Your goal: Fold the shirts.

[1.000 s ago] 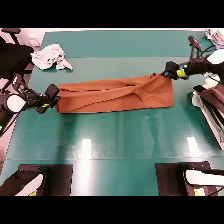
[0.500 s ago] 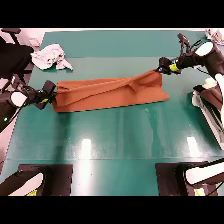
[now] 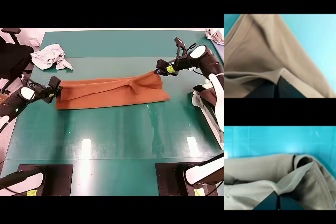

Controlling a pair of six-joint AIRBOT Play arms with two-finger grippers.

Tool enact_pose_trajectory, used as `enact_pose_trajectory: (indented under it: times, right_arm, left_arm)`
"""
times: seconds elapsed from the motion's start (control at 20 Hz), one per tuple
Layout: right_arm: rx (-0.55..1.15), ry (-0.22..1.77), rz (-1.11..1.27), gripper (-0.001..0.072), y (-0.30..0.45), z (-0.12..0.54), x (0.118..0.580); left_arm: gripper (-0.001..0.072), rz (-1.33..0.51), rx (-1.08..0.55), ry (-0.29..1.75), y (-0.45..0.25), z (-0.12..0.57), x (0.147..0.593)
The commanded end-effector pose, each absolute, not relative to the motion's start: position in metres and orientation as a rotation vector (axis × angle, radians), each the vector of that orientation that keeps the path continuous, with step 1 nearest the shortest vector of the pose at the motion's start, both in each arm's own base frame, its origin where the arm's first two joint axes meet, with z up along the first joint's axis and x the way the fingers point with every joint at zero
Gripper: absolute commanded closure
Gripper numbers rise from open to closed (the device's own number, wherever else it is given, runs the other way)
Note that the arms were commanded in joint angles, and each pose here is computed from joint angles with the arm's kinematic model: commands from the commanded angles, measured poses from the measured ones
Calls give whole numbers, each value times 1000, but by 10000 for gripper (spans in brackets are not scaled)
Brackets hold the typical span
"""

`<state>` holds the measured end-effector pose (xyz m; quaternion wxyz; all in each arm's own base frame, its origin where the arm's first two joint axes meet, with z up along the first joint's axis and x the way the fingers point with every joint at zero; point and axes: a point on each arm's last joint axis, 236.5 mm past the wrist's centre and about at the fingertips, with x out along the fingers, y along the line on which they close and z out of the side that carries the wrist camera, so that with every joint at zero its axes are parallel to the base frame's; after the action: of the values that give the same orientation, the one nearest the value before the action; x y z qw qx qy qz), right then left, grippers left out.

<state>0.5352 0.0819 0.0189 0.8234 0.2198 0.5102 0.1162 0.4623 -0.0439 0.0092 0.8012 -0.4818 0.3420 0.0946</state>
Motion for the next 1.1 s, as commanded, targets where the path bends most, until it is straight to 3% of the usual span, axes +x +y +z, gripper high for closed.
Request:
enact_pose_trajectory:
  times: [0.0, 0.1, 0.15, 0.2, 0.25, 0.3, 0.45, 0.5, 0.6, 0.7, 0.75, 0.8, 1.05]
  right_arm:
    - [501, 1062, 214, 693, 78, 4, 550]
    - [504, 1042, 197, 679, 78, -10, 560]
    - [508, 1030, 185, 591, 75, -15, 566]
    - [510, 1024, 177, 498, 74, -19, 569]
    - [508, 1009, 167, 451, 69, -18, 572]
    - [506, 988, 156, 445, 64, -15, 576]
    - [517, 928, 122, 444, 39, 4, 582]
    - [505, 923, 121, 385, 30, 10, 579]
    - [491, 971, 126, 120, 10, 15, 563]
    - [512, 1082, 130, 15, -8, 5, 535]
    - [521, 1130, 135, 14, -16, -1, 524]
    - [548, 1174, 142, 8, -20, -7, 514]
    - [740, 1258, 359, 5, 3, -23, 497]
  left_arm:
    - [685, 193, -1034, 698, -42, 13, 491]
    - [684, 183, -1011, 699, -42, 12, 505]
    - [683, 180, -1006, 697, -42, 11, 511]
    - [578, 176, -998, 694, -42, 11, 515]
    - [414, 176, -996, 691, -41, 11, 518]
    - [394, 171, -982, 686, -41, 12, 520]
    - [393, 163, -955, 677, -40, 12, 522]
    - [393, 159, -953, 687, -41, 12, 521]
    - [394, 112, -885, 738, -50, 16, 518]
    - [396, 19, -765, 819, -67, 24, 511]
    - [401, -47, -676, 870, -78, 28, 504]
    - [481, -106, -608, 932, -88, 30, 493]
    - [487, -245, -393, 1043, -119, 42, 469]
